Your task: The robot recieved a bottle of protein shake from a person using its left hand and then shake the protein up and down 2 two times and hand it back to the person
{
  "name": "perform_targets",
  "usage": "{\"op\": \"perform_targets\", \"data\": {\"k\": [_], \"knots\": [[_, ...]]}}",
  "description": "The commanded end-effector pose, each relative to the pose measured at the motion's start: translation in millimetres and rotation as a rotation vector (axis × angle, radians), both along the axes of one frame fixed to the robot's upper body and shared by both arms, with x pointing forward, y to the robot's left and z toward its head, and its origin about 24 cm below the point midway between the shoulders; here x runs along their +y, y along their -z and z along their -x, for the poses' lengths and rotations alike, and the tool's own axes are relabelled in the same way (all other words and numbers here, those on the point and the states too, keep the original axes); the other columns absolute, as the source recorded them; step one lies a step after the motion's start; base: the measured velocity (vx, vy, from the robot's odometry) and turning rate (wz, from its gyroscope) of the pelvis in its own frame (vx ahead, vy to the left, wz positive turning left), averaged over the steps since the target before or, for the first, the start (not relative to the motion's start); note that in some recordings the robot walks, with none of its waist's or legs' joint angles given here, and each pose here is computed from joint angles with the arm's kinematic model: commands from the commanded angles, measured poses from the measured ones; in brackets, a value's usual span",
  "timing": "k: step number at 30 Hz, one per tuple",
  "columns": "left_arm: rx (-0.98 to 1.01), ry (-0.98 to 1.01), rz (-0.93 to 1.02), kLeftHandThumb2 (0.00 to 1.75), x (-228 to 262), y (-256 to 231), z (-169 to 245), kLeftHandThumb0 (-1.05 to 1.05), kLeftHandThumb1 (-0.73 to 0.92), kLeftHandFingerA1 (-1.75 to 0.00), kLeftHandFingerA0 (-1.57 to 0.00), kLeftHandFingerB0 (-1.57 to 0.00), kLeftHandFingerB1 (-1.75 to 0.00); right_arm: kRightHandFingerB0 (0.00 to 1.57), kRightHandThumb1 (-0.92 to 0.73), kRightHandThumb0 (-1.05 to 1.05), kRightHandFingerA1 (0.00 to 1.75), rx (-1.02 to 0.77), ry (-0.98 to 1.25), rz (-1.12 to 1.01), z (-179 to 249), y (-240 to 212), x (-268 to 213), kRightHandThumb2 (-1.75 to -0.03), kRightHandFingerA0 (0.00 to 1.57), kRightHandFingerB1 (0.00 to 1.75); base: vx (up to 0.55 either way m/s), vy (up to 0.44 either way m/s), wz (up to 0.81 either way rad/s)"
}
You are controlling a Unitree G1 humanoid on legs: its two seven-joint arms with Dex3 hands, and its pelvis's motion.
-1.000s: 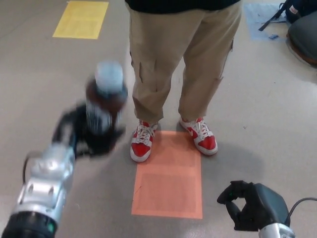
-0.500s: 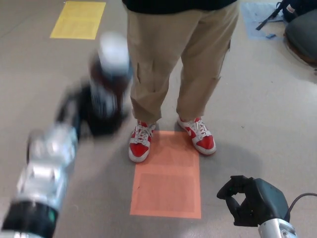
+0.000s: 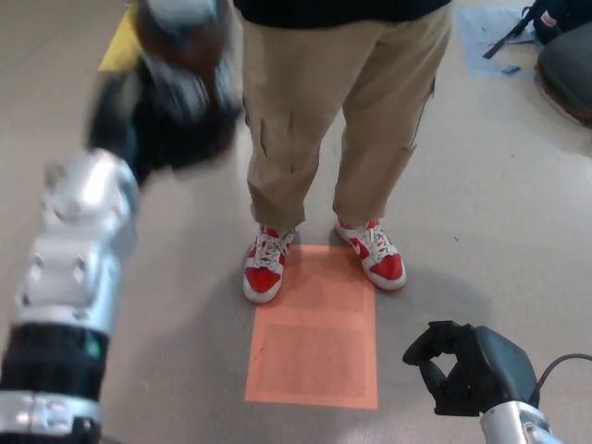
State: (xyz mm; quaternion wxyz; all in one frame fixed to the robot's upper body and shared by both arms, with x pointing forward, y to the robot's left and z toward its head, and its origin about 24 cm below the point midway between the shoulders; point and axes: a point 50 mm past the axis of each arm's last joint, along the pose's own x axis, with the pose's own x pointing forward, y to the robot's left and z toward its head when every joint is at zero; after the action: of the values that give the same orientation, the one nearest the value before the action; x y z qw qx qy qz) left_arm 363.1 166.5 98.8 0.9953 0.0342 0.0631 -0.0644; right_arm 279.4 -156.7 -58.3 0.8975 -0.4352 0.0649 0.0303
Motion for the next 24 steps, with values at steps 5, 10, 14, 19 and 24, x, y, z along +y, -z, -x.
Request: {"op": "perform_targets", "data": {"k": [5,10,14,19,24], "knots": [[0.085,0.060,-0.057,0.63,-2.8,5.8,-8.1,-0.27,0.83,-0.92,-1.10,-0.75,-0.94,0.95,-0.58,-0.47,1.02,0.012,0.021,0.000,2.5,2.2,-5.6,-1.07,0.94,0.77,0.00,0.000,0.00],[0.066,0.074,-0.059,0.67,-10.6,-11.8,-13.7,-0.25,0.82,-0.91,-1.14,-0.75,-0.94,0.96,-0.55,-0.47,1.06,0.032,0.031,-0.016,5.4,5.2,-6.9,-1.11,0.90,0.78,0.00,0.000,0.00],[0.123,0.131,0.032,0.63,-14.5,-32.5,-19.5,-0.27,0.81,-0.93,-1.11,-0.75,-0.83,0.95,-0.53,-0.46,1.07,0.035,0.028,0.001,8.0,7.2,-7.7,-1.13,0.91,0.77,0.00,0.000,0.00],[0.175,0.185,0.055,0.63,-21.4,-56.9,-25.1,-0.25,0.78,-0.88,-1.10,-0.72,-0.75,0.95,-0.52,-0.46,1.10,0.039,0.024,0.025,9.8,8.6,-10.6,-1.15,0.91,0.77,0.00,0.000,0.00],[0.238,0.204,0.100,0.62,-25.8,-66.2,-27.0,-0.18,0.73,-0.89,-1.14,-0.68,-0.66,0.93,-0.51,-0.46,1.03,0.043,0.032,0.012,13.1,10.4,-13.5,-1.16,0.95,0.87,0.00,0.000,0.00]]}}
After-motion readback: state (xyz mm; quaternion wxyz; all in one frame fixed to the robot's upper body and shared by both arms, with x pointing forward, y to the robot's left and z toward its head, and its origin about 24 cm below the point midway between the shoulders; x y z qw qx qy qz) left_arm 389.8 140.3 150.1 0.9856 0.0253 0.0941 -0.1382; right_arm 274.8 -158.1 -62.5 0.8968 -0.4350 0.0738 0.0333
